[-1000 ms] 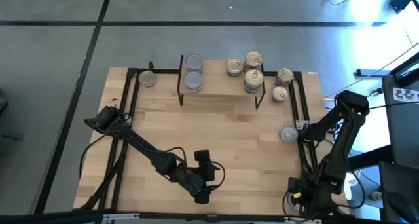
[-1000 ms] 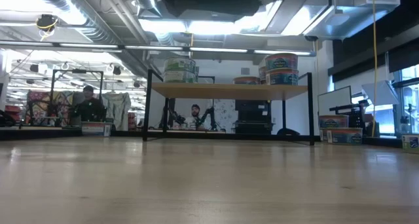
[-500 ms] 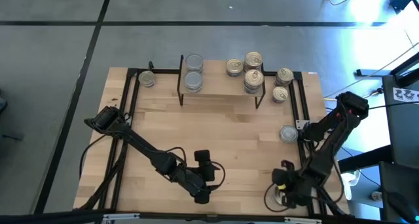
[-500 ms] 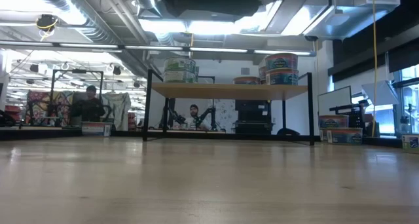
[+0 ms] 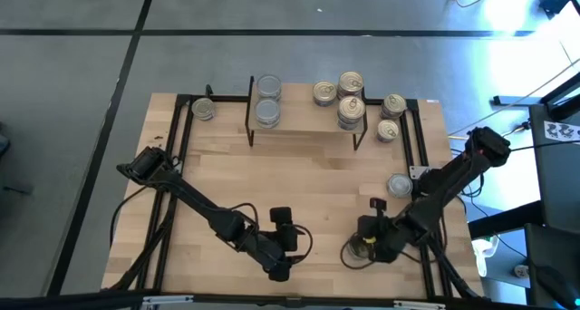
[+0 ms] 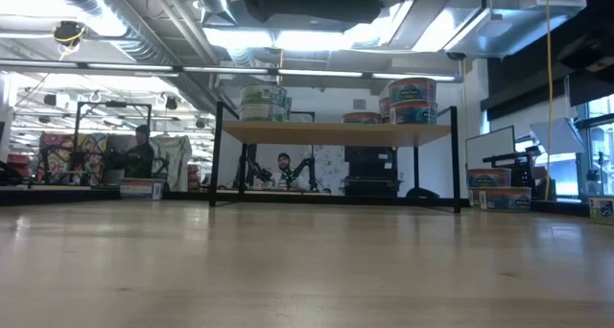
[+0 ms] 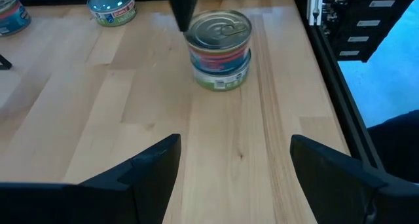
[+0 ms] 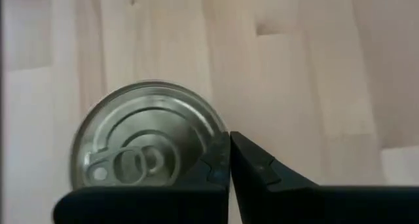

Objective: Stack canned seafood by type on shelf
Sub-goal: Stack the blue pink tuna can on top of the blue pink tuna can on the shelf

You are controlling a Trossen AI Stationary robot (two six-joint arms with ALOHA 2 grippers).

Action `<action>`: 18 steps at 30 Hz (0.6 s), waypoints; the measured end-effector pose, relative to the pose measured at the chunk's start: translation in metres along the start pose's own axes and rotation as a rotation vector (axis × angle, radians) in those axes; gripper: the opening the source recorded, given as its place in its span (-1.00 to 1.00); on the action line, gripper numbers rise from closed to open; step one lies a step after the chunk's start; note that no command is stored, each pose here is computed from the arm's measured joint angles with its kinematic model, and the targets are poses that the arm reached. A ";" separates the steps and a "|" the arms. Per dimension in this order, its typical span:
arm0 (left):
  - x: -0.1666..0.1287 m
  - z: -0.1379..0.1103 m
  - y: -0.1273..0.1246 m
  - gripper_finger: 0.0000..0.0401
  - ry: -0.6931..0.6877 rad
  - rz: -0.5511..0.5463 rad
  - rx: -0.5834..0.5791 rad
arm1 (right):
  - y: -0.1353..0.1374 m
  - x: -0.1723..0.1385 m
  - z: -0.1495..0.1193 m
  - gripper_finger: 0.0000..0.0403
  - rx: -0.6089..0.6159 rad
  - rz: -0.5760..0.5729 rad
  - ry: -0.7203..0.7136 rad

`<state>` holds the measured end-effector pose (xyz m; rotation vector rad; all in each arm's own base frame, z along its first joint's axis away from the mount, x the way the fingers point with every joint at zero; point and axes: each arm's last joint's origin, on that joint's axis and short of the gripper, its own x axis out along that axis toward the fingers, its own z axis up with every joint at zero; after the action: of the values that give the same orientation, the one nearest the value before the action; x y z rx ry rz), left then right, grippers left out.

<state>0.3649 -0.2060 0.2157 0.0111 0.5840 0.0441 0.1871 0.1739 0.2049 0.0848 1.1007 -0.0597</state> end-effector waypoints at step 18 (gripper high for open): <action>0.023 0.003 0.010 0.42 -0.068 0.002 -0.140 | 0.020 -0.047 -0.068 -0.86 0.198 0.135 0.102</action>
<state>0.3854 -0.1952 0.2055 -0.1228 0.5122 0.0864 0.1069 0.2007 0.2172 0.3424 1.1865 -0.0439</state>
